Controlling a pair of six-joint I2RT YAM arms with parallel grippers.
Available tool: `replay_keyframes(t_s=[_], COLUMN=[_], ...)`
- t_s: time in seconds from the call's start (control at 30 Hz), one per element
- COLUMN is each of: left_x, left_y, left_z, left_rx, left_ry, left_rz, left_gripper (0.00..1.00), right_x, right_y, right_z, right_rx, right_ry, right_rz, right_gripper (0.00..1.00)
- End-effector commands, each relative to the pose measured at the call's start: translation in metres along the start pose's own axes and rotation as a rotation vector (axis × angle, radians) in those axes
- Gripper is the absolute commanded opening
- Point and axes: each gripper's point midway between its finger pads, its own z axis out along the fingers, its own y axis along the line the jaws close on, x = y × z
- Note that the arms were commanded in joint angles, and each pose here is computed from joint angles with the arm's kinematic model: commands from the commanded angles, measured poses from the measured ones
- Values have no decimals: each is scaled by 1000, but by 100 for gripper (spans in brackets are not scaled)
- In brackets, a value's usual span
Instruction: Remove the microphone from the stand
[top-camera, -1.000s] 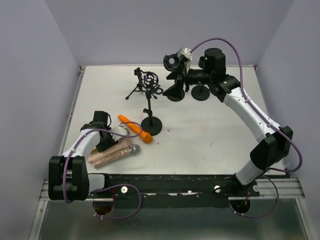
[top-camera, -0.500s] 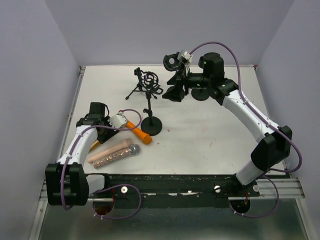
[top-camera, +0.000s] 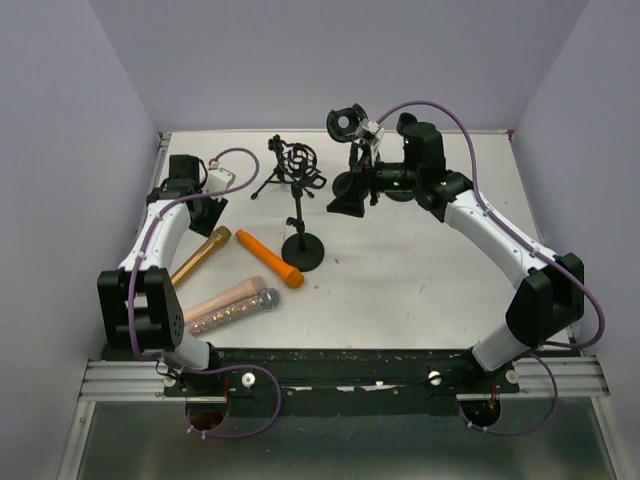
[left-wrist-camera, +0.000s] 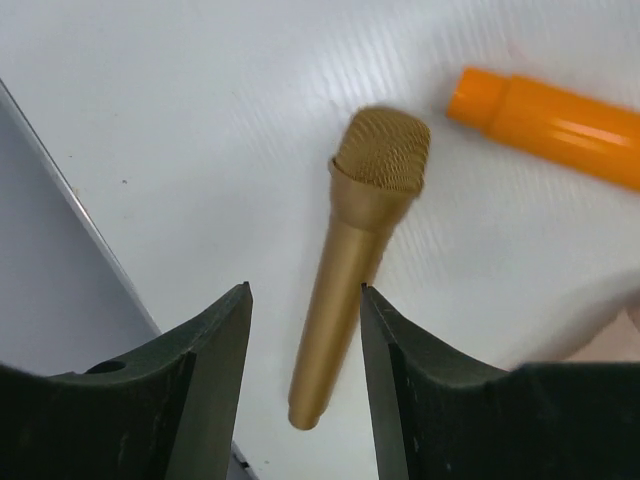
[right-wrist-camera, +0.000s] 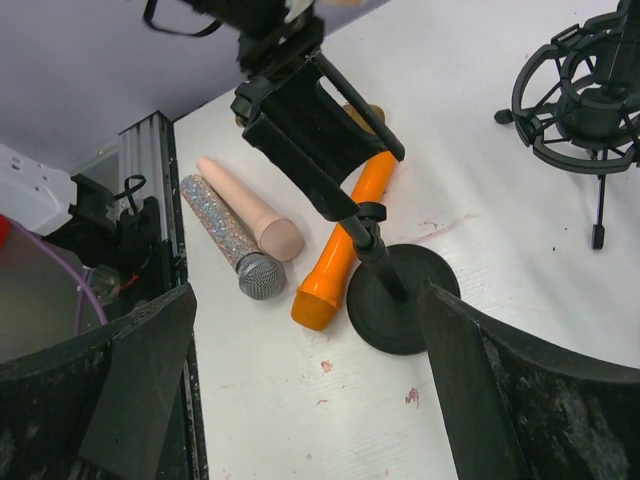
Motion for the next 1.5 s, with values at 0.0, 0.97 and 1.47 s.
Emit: replay_keyframes(t_s=[0.0,0.97,1.47], left_x=[-6,40,-47], left_y=[41,20,-1], left_z=[21,54,-12], left_rx=[-97,-22,173], left_ry=[73,195,-146], left_rz=[-313,-287,-383], left_gripper=[54,48,51], right_x=[-12,31,4], right_y=[6,-2,17], right_z=[-12,3,52], right_rx=[35,77,317], right_ry=[-36,-40,-360], right_rz=[-41,-1,-211], right_gripper=[100,96,100])
